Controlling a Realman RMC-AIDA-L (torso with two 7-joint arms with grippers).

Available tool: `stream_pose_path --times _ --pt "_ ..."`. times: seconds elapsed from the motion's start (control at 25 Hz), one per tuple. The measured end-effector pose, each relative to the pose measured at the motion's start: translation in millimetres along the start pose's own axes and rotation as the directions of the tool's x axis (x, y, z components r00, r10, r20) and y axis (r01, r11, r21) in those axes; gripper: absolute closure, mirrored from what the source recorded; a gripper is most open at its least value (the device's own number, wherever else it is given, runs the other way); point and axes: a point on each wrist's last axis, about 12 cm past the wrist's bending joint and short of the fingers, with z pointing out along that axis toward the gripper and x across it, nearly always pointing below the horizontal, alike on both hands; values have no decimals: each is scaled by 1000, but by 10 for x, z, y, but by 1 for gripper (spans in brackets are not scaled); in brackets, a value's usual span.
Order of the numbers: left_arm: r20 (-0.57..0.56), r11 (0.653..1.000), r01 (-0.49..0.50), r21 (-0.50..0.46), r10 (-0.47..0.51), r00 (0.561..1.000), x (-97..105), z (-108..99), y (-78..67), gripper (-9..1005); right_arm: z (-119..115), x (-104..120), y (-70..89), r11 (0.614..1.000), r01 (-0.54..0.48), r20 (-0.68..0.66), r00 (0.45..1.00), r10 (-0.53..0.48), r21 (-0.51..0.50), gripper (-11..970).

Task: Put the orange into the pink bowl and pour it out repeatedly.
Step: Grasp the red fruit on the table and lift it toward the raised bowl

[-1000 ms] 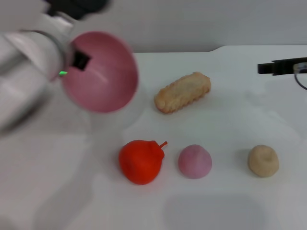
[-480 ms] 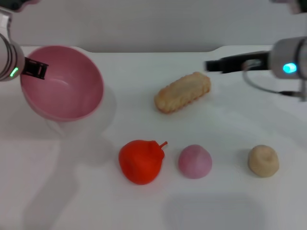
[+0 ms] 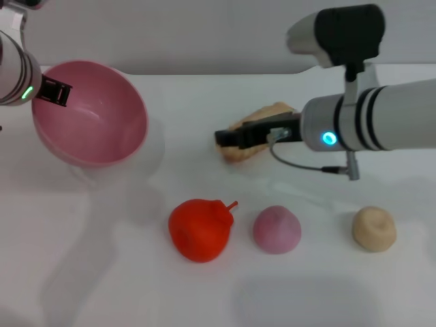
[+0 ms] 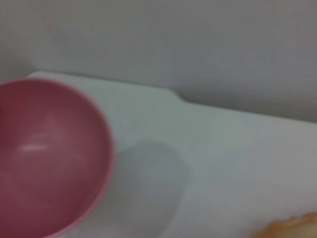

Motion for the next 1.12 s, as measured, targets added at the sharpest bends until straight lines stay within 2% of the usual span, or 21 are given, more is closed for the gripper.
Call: stream_pose_path --times 0.24,0.56,0.88,1.12 --pt "-13 1000 -13 -3 13 1000 -27 45 -25 950 116 170 255 995 -20 -41 999 16 -98 354" --pt "-2 999 -19 -30 19 1000 -81 49 -20 950 211 335 335 985 -66 -96 994 51 -158 353" --pt "2 999 -29 -34 29 1000 -132 54 -42 950 261 405 356 985 -60 -112 993 43 -159 353" --pt "-6 998 -51 -34 51 999 -163 88 -96 950 406 461 392 982 -59 -164 986 29 -180 354"
